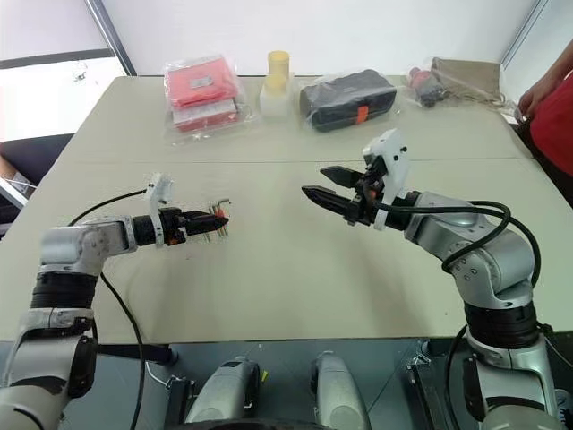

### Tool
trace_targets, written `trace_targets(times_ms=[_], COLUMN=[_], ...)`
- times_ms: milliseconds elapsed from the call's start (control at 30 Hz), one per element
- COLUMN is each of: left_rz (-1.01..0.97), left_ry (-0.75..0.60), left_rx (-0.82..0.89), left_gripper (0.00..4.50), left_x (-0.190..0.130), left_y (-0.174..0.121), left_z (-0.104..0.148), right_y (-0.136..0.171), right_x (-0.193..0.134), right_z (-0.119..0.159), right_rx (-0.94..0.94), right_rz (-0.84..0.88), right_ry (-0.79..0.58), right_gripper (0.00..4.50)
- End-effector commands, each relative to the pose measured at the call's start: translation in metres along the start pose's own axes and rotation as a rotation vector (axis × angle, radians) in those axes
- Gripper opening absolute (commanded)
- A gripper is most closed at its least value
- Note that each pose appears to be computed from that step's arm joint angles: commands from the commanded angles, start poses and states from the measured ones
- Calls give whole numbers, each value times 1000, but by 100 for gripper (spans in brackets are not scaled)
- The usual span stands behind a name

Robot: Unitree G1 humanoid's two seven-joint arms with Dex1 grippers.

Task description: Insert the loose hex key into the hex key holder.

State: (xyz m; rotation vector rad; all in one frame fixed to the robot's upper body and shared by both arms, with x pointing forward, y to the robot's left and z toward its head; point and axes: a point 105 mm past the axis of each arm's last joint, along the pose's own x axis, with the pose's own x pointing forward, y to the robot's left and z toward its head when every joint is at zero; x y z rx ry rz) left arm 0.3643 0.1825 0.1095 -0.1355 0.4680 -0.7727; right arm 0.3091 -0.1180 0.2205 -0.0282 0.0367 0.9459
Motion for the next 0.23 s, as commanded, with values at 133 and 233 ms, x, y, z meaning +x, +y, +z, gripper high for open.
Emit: trace_targets(times_ms=[133, 233], left_rz=[263, 307], left_ry=[-77, -170], left_rx=[196, 226], left_gripper=[448, 448], left_x=[-34, -47], left_y=[49, 52], left_z=[33, 57], right_y=[-3, -7], right_x=[-10, -14], right_z=[6, 2], right_rx=[-33, -25], right_rz=[-33, -79], right_ry=[-23, -24], right_gripper=[294, 294])
